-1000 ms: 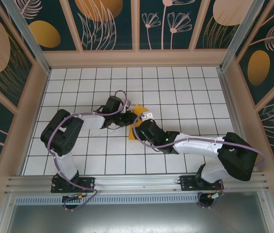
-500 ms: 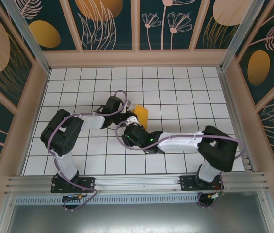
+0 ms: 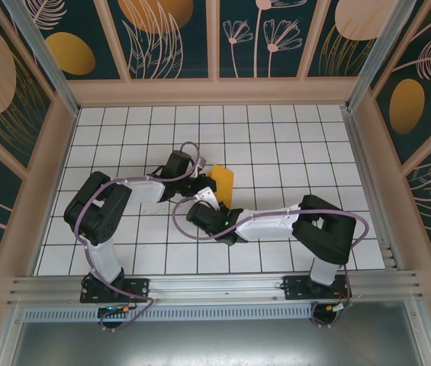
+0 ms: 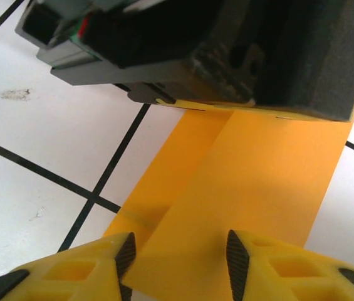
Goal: Fold a paper plane with a square sheet of paper (pick it up from the middle)
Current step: Fold the triangle a second time at the center of the table.
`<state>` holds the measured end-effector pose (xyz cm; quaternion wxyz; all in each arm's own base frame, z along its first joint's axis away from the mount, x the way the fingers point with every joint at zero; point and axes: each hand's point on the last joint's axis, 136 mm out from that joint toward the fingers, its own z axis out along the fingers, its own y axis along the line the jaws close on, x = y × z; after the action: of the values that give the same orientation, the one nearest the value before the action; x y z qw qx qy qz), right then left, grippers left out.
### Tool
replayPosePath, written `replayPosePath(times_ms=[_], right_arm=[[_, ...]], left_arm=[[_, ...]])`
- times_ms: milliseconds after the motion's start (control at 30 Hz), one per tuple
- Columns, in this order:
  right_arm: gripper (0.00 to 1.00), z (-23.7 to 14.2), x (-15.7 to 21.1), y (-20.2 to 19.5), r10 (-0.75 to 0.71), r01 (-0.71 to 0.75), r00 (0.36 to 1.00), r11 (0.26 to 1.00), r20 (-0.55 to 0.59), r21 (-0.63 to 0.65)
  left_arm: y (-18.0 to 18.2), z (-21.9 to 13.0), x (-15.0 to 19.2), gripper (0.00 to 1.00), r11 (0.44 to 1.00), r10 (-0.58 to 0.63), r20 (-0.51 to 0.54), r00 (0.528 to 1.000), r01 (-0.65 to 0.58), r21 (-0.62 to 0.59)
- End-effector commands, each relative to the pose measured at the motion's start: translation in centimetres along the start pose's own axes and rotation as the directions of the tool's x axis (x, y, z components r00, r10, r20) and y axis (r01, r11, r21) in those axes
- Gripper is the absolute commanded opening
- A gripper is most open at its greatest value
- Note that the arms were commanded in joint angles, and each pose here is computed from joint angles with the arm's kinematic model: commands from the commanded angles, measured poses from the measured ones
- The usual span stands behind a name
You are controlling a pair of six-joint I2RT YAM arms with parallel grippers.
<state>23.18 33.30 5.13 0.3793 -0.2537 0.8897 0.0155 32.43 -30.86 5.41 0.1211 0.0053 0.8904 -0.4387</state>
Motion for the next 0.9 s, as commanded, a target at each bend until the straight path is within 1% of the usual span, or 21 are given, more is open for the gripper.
replayPosePath(times_ms=[0, 100, 167, 233, 300, 367, 400, 467, 533, 633, 733, 867], right_arm=[[0.34, -0.8, -1.1, -0.4, 0.018, -0.019, 0.999, 1.0, 0.038, 0.021], [0.22, -1.2, -1.4, -0.8, 0.048, -0.048, 0.997, 0.999, 0.055, 0.007], [0.13, -1.5, -1.5, -0.8, 0.07, -0.069, 0.995, 0.997, 0.064, -0.022], [0.05, -1.6, -1.6, -1.0, 0.096, -0.092, 0.993, 0.994, 0.065, -0.054], [0.03, -1.7, -1.6, -1.2, 0.113, -0.108, 0.992, 0.992, 0.064, -0.07], [0.0, -1.8, -1.6, -1.2, 0.135, -0.127, 0.989, 0.986, 0.063, -0.107], [0.0, -1.8, -1.7, -1.3, 0.155, -0.146, 0.986, 0.981, 0.057, -0.13], [0.0, -2.0, -1.8, -1.0, 0.194, -0.181, 0.98, 0.96, 0.044, -0.212], [0.0, -2.3, -2.1, -1.0, 0.256, -0.236, 0.966, 0.923, 0.026, -0.305], [0.0, -3.0, -2.6, -1.4, 0.344, -0.31, 0.939, 0.841, -0.004, -0.444], [0.0, -3.5, -2.8, -2.2, 0.398, -0.353, 0.917, 0.766, -0.034, -0.538], [0.0, -3.6, -2.7, -3.5, 0.435, -0.388, 0.898, 0.72, -0.061, -0.575]], left_arm=[[-1.3, -1.0, -0.7, 0.2, 1.0, 0.003, 0.016, 1.0, -0.003, 0.026], [-1.5, -1.4, -0.9, 0.22, 1.0, 0.008, 0.034, 0.999, -0.009, 0.012], [-1.4, -1.9, -1.1, 0.26, 1.0, 0.011, 0.054, 0.998, -0.011, -0.008], [-1.2, -2.5, -1.6, 0.28, 0.999, 0.015, 0.088, 0.996, -0.012, -0.041], [-1.0, -3.3, -2.0, 0.34, 0.997, 0.021, 0.126, 0.992, -0.01, -0.081], [-0.6, -4.4, -2.3, 0.35, 0.992, 0.024, 0.17, 0.985, -0.002, -0.13], [-0.2, -5.0, -2.5, 0.35, 0.987, 0.023, 0.198, 0.98, 0.009, -0.16], [0.5, -6.0, -2.6, 0.36, 0.979, 0.018, 0.242, 0.97, 0.033, -0.202], [0.8, -6.9, -2.5, 0.36, 0.976, 0.007, 0.277, 0.961, 0.054, -0.212], [0.8, -7.4, -1.6, 0.32, 0.98, -0.009, 0.286, 0.958, 0.065, -0.187], [0.1, -7.1, -0.3, 0.29, 0.994, -0.035, 0.256, 0.966, 0.062, -0.095], [-0.2, -6.3, 1.3, 0.27, 0.998, -0.05, 0.195, 0.98, 0.058, -0.036]])
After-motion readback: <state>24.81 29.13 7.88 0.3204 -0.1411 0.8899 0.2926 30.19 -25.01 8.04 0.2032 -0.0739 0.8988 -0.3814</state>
